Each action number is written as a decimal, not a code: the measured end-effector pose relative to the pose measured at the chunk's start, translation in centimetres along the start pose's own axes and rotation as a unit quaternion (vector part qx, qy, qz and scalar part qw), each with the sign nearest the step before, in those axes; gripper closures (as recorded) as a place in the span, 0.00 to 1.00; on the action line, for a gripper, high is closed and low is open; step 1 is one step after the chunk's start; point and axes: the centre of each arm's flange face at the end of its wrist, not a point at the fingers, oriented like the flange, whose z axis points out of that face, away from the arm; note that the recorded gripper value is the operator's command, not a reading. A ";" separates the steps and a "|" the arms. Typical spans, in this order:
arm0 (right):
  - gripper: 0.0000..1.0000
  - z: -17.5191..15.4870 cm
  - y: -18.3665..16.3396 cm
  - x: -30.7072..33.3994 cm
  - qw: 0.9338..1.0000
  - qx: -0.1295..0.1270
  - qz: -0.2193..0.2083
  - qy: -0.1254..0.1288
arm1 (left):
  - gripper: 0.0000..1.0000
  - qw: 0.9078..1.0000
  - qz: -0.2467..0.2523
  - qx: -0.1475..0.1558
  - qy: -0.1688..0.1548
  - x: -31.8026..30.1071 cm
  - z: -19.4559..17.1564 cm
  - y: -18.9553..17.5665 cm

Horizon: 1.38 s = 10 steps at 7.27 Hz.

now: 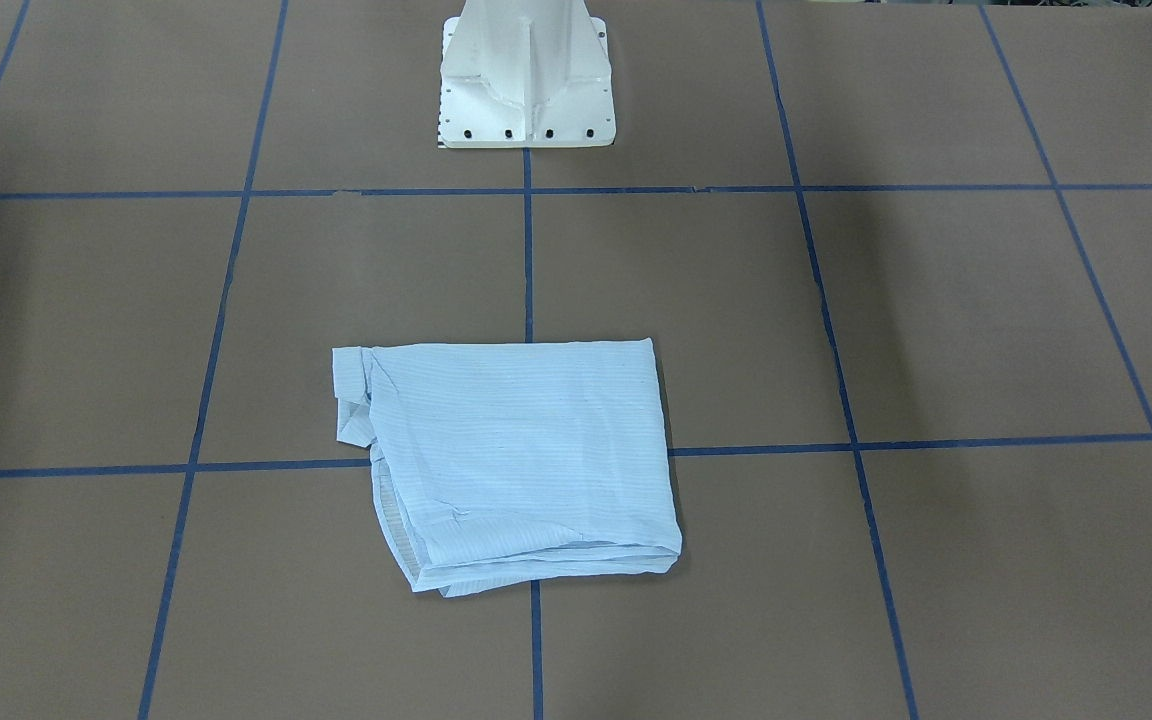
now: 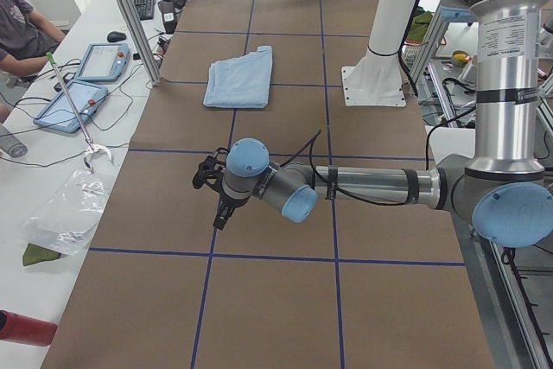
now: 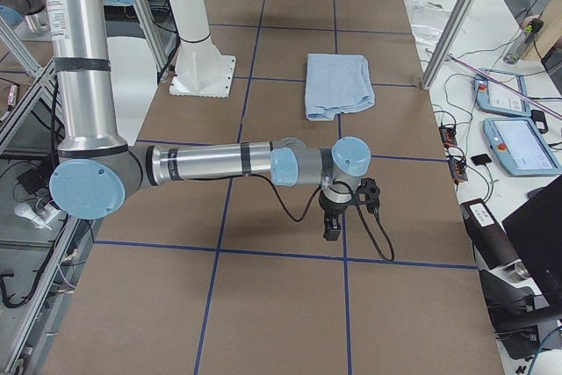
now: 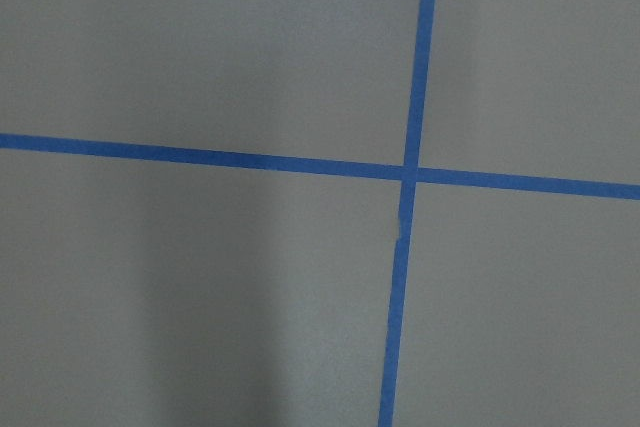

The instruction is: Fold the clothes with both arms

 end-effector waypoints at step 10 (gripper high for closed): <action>0.00 0.1 -0.2 -0.4 1.000 0.000 0.030 -0.003 | 0.00 1.000 -0.007 -0.004 -0.004 0.5 -0.7 0.5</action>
